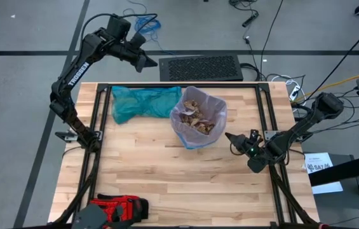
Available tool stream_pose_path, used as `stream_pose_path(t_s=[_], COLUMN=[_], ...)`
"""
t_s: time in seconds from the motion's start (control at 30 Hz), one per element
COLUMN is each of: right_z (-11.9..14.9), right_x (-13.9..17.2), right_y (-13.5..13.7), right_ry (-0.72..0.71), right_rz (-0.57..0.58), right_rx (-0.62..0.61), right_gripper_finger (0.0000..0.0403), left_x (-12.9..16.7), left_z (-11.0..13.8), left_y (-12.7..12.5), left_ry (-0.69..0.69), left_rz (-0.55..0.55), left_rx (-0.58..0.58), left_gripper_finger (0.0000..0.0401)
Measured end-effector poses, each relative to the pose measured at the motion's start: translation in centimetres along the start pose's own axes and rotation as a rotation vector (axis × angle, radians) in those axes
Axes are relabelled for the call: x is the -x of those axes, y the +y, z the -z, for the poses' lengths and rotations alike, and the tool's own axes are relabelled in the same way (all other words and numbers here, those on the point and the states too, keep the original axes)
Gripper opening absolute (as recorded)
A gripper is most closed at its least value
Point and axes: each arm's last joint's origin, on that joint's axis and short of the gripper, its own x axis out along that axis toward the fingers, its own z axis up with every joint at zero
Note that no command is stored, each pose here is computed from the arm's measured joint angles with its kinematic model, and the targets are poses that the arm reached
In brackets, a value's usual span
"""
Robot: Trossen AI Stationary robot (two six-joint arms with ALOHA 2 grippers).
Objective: Place trash/remove bag and relplace
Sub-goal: Remove the pink trash bag from the trash bin
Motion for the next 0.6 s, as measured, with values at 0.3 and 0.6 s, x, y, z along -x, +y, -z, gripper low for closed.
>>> stream_pose_path(t_s=[0.3, 0.6], right_z=[0.2, 0.2], right_x=[-1.0, -2.4], right_y=[1.8, 1.0], right_ry=[0.021, -0.015], right_rz=[-0.043, 0.018], right_rx=[0.026, 0.092], right_gripper_finger=[0.0175, 0.0174], left_x=[0.0, 0.0], left_z=[0.1, 0.2], left_y=[0.0, 0.0], left_ry=[0.004, 0.019], left_rz=[0.0, 0.0], left_rx=[0.009, 0.023], left_gripper_finger=[0.0, 0.0])
